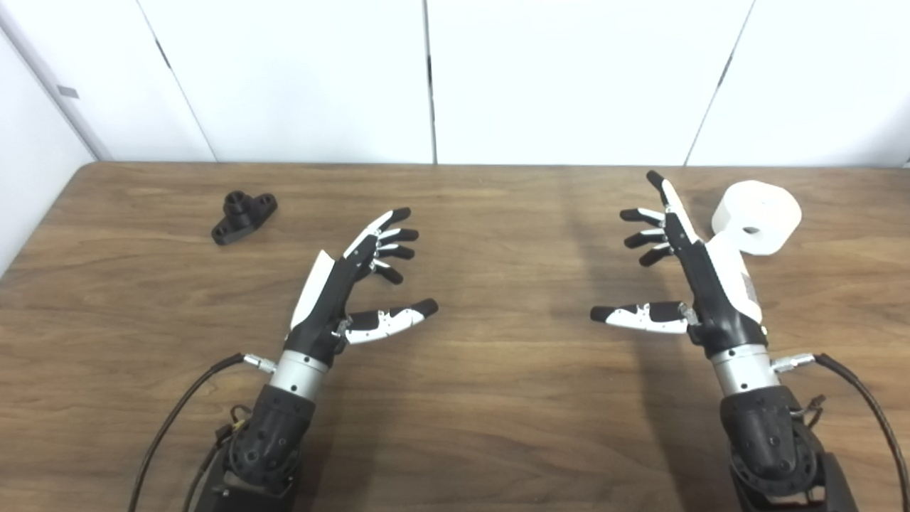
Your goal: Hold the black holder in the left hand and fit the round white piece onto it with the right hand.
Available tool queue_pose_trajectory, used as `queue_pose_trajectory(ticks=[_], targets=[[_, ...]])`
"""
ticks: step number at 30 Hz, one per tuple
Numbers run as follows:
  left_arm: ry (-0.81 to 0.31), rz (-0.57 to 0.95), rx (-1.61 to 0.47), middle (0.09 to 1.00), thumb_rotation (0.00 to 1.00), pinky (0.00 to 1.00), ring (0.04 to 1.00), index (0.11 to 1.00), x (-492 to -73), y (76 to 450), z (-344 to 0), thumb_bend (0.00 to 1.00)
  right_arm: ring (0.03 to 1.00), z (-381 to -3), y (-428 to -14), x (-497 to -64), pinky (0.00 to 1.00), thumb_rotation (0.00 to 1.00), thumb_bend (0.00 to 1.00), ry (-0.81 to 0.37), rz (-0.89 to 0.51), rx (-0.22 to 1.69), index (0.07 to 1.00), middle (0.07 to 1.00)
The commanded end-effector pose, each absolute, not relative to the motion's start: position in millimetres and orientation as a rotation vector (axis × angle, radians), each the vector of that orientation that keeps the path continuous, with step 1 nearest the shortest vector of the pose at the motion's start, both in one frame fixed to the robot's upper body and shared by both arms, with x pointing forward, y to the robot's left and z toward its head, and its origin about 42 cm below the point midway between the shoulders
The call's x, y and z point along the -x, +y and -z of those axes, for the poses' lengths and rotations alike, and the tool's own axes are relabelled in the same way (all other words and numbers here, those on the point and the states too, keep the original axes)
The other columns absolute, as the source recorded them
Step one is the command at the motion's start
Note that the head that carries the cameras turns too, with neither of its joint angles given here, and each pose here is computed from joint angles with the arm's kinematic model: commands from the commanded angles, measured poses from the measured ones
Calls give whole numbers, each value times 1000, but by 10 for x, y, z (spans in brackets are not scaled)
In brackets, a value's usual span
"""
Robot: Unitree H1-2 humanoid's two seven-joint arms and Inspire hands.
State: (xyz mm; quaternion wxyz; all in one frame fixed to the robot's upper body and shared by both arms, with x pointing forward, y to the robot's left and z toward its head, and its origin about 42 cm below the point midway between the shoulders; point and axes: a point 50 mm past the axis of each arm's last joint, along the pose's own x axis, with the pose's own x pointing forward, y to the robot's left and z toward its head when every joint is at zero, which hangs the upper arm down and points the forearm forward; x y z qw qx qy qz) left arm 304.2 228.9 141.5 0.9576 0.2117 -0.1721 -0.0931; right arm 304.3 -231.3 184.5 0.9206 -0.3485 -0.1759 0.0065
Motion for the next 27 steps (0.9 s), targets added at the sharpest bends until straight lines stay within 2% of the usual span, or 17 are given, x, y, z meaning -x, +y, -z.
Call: queue_pose_trajectory(ticks=[1,9,19,24,27], targets=[[-418,182,-432,802,133,570,730,899,-3090,2300,-1555,750,658,-1981,-2306,-3082,526,133,755,-433,-5,727,996,785],[-413,185,-438,799,129,568,734,890,-3100,2303,-1546,752,654,-1971,-2305,-3091,523,116,759,-437,1,721,976,780],[-407,199,-429,801,130,552,734,863,-3091,2228,-1461,756,659,-1903,-2367,-3063,514,102,751,-432,6,702,900,773],[-381,204,-449,814,161,582,749,849,-3065,2132,-1366,741,662,-1821,-2453,-3046,508,38,754,-435,9,676,881,777],[-383,197,-470,808,165,567,738,828,-3074,2098,-1328,743,664,-1800,-2478,-3038,520,8,760,-415,12,666,879,781]])
